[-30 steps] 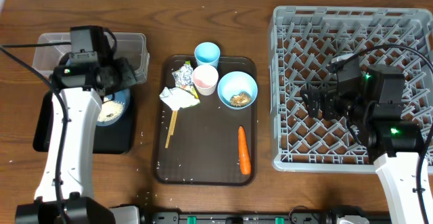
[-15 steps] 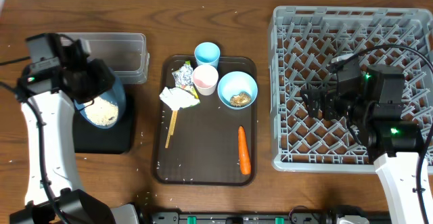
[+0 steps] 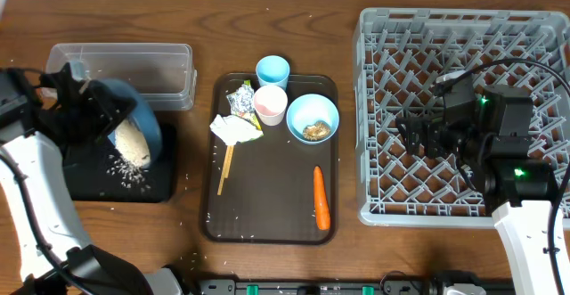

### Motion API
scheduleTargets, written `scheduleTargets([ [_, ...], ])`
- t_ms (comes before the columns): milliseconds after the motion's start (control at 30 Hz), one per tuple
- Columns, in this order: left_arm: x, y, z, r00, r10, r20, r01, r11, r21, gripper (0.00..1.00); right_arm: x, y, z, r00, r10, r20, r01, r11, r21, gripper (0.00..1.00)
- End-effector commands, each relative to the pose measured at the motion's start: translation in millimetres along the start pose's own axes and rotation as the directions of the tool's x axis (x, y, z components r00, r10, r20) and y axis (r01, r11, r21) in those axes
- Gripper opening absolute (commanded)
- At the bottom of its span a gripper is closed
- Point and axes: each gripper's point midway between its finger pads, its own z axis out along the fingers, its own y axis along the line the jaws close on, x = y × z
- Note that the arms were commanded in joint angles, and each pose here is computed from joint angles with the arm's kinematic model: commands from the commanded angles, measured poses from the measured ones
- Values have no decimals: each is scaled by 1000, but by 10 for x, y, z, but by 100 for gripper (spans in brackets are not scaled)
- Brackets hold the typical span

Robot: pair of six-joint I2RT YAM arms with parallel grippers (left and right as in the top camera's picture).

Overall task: Sort waste into correct bins and load items into the dishwasher rack
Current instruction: 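Tilt the blue plate to pour the rice onto the black tray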

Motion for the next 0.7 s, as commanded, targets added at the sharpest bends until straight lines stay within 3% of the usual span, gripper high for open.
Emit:
scheduleTargets([
  [0,-90,-187,-195,998,45,49,-52,989,142,6,-80,35,-28,1000,-3,16,3,1000,-4,98],
  [667,-306,-188,-782,978,-79,194,1,928,374,6,-11,43,-28,1000,5,-12,-5,1000,-7,97],
])
